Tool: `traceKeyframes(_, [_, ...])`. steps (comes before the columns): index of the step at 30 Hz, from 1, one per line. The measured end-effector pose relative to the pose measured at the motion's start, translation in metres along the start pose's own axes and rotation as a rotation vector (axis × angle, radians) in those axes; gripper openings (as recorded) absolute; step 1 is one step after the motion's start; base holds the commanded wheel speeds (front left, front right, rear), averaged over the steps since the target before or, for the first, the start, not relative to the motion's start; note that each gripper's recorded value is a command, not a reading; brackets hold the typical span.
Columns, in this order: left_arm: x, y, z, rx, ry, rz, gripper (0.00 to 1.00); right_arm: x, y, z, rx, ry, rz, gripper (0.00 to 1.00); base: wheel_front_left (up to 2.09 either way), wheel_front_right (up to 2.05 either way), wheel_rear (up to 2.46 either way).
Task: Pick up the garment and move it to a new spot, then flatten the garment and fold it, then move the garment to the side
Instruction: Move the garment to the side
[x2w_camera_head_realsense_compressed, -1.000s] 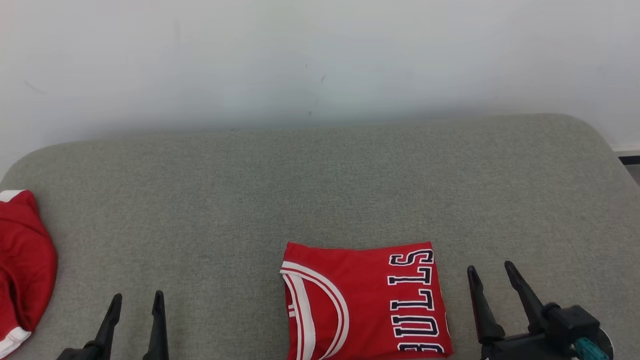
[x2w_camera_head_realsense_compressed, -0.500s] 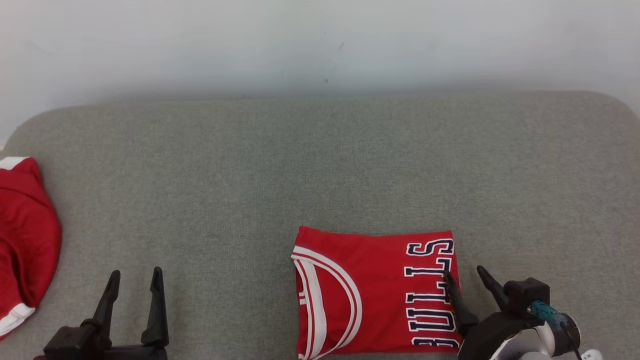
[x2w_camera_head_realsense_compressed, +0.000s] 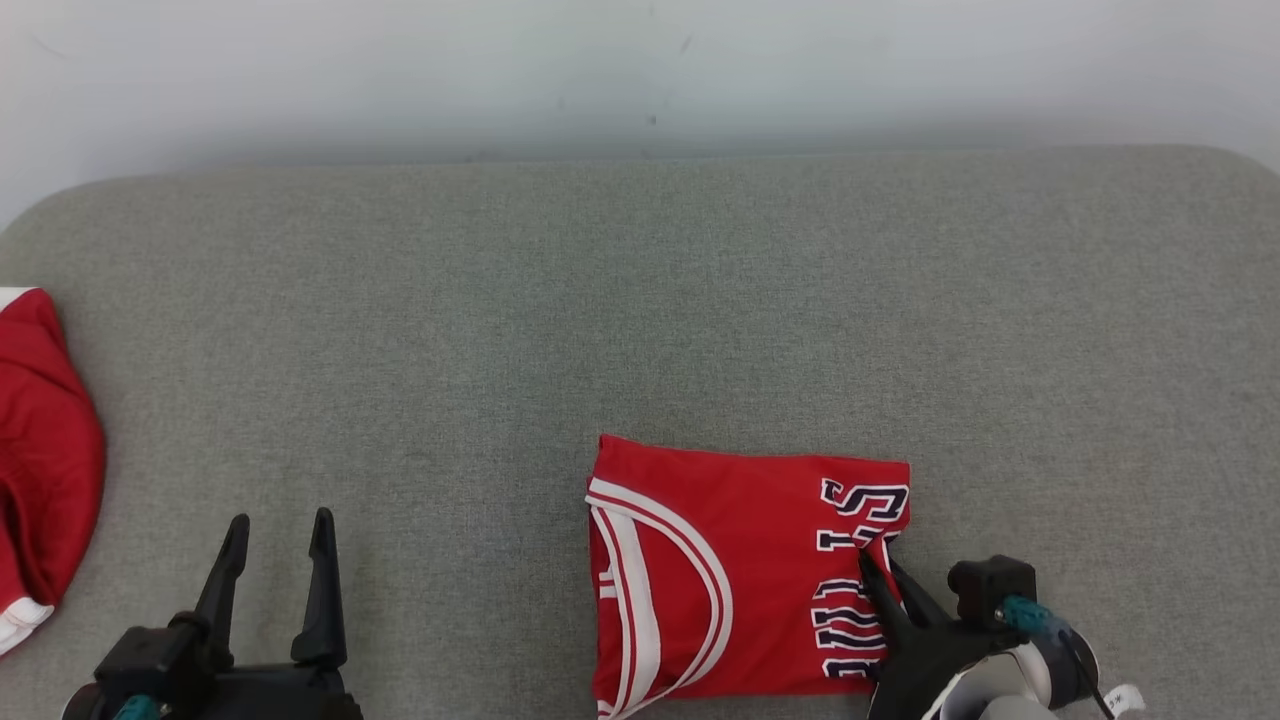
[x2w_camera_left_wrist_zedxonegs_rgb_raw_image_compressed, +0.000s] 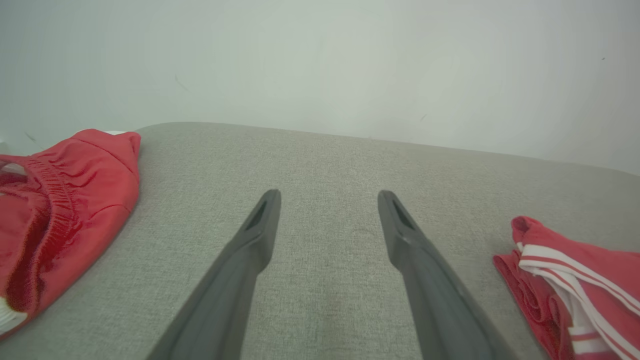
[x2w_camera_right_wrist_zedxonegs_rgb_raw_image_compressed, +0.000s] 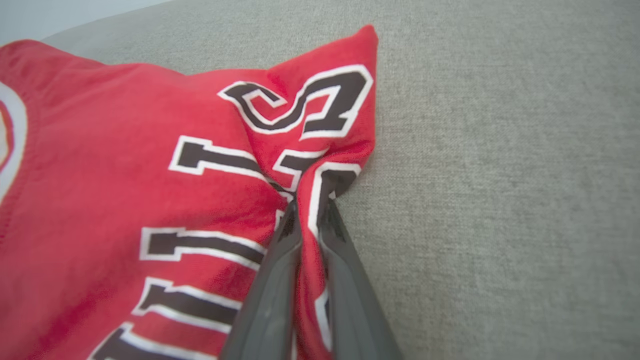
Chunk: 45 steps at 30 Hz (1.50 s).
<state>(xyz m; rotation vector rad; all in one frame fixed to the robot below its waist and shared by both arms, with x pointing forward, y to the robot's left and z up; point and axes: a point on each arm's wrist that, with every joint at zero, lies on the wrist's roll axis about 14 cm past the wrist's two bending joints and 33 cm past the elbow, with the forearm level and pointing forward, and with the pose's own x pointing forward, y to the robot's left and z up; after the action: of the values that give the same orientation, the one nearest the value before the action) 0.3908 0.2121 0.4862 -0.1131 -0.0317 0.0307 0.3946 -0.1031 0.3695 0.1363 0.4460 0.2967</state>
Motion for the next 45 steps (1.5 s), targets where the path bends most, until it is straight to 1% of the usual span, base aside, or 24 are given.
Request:
traceKeyframes(4, [0.008,-0.004,0.001,-0.011,-0.009,-0.008,1.00,0.011,-0.006,0.016,-0.030,-0.019,0.006,0.00,0.00,0.00,0.00])
traceKeyframes(9, [0.021,-0.010,-0.003,-0.021,-0.003,-0.024,1.00,0.040,-0.031,0.070,-0.094,-0.102,-0.013,0.00,0.00,0.00,0.00])
traceKeyframes(13, [0.042,-0.019,-0.002,-0.021,-0.024,-0.057,1.00,0.058,-0.067,0.106,-0.166,-0.135,-0.062,0.00,0.00,0.00,0.00])
traceKeyframes(16, [0.059,-0.024,-0.002,-0.020,-0.039,-0.081,1.00,0.072,-0.095,0.132,-0.191,-0.169,-0.107,0.00,0.00,0.00,0.00])
traceKeyframes(17, [0.059,-0.024,-0.002,-0.020,-0.039,-0.081,1.00,0.072,-0.095,0.132,-0.191,-0.169,-0.107,0.00,0.00,0.00,0.00])
traceKeyframes(18, [0.071,-0.029,-0.004,-0.011,-0.048,-0.103,1.00,0.077,-0.121,0.147,-0.188,-0.191,-0.155,0.00,0.00,0.00,0.00])
traceKeyframes(19, [0.077,-0.030,-0.005,-0.006,-0.053,-0.114,1.00,0.078,-0.137,0.154,-0.202,-0.200,-0.182,0.00,0.00,0.00,0.00])
traceKeyframes(20, [0.077,-0.030,-0.005,-0.006,-0.053,-0.114,1.00,0.078,-0.137,0.154,-0.202,-0.200,-0.182,0.00,0.00,0.00,0.00])
traceKeyframes(23, [0.094,-0.033,-0.010,0.002,-0.065,-0.137,1.00,0.081,-0.177,0.163,-0.243,-0.192,-0.251,0.00,0.00,0.00,0.00])
traceKeyframes(26, [0.106,-0.030,-0.023,0.021,-0.057,-0.148,1.00,0.083,-0.206,0.161,-0.262,-0.173,-0.298,0.00,0.00,0.00,0.00])
traceKeyframes(31, [0.119,-0.037,-0.050,0.037,-0.023,-0.196,1.00,0.068,-0.256,0.166,-0.306,-0.143,-0.399,0.00,0.00,0.00,0.00])
traceKeyframes(33, [0.122,-0.042,-0.058,0.034,-0.015,-0.217,1.00,0.054,-0.276,0.174,-0.311,-0.142,-0.451,0.00,0.00,0.00,0.00])
traceKeyframes(38, [0.126,-0.053,-0.079,0.028,0.005,-0.263,1.00,0.012,-0.324,0.198,-0.405,-0.101,-0.577,0.00,0.00,0.00,0.00])
traceKeyframes(45, [0.127,-0.058,-0.096,0.018,0.021,-0.280,1.00,-0.013,-0.354,0.214,-0.451,-0.038,-0.669,0.00,0.00,0.00,0.00])
